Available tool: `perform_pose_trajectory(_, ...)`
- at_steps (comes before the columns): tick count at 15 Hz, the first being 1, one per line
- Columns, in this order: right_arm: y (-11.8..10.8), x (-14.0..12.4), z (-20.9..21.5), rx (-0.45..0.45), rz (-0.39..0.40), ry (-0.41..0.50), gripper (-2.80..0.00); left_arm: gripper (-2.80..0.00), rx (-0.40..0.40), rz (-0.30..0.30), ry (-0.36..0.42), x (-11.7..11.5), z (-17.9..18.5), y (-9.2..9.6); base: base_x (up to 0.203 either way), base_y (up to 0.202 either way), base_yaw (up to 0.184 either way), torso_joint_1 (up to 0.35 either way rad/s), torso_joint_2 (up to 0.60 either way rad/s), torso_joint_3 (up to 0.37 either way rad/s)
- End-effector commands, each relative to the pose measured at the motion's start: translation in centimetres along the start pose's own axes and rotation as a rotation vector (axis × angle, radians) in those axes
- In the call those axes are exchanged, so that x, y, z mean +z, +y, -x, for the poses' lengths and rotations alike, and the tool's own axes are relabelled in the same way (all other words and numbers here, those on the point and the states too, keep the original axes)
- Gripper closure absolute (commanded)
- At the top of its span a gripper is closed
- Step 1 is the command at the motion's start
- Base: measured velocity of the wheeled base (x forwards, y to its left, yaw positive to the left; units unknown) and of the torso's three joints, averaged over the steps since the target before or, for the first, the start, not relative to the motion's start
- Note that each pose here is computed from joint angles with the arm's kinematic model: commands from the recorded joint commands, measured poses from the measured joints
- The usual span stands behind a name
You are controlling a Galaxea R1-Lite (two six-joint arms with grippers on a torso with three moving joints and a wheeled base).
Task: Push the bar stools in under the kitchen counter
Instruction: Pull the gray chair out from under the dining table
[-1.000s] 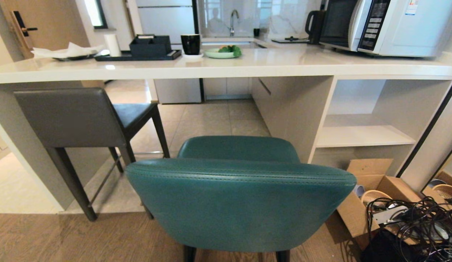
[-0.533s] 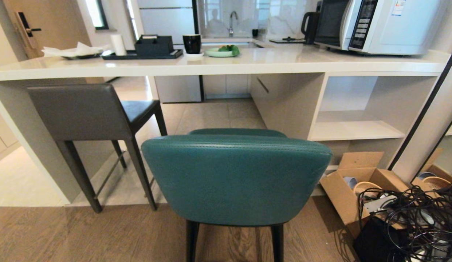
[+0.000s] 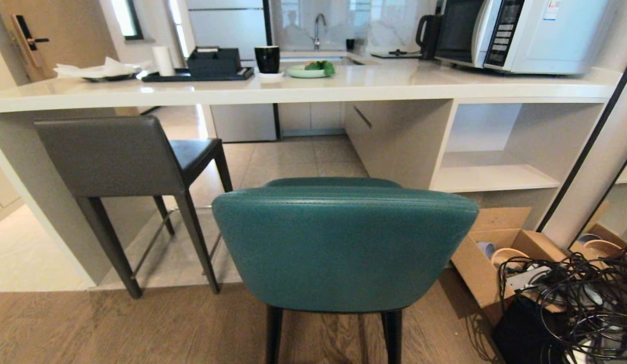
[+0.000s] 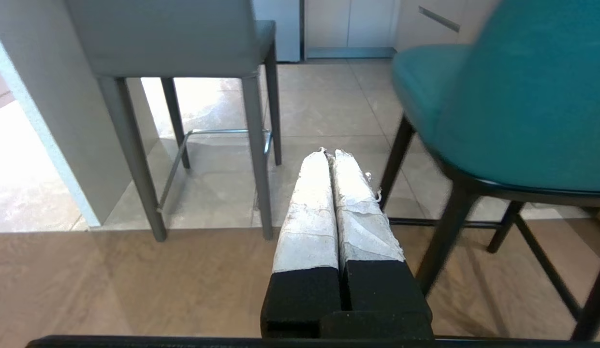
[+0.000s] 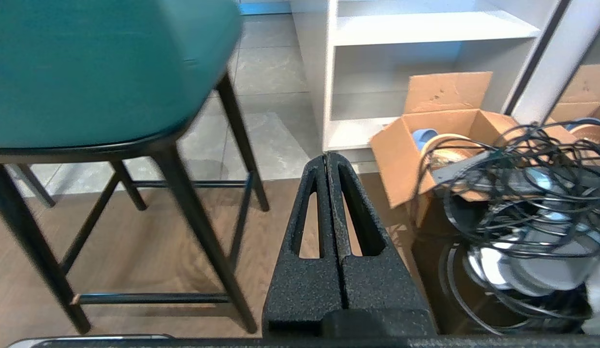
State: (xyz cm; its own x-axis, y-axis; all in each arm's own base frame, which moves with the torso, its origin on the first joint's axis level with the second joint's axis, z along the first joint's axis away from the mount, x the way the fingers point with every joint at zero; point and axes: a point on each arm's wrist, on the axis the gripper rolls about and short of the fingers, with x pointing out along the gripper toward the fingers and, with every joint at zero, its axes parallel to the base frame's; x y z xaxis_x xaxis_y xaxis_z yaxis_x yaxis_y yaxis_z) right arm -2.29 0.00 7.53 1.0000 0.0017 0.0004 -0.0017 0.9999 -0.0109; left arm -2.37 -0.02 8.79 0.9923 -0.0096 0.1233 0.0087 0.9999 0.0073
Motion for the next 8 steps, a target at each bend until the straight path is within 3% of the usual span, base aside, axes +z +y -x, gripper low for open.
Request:
perform_pose_trajectory(1, 0.0, 0.0, -0.01, 0.0, 0.0, 0.002, 0.0, 0.0, 0.0, 0.0, 0.041, -1.13, -0.21, -0.01, 0.0, 0.204, -0.002, 0.002, 0.0, -0.002)
perform_pose_trajectory(8, 0.0, 0.0, -0.01, 0.001, -0.011, 0.002, 0.0, 0.0, 0.0, 0.0, 0.039, -1.12, -0.21, -0.01, 0.0, 0.197, -0.002, 0.002, 0.0, 0.002)
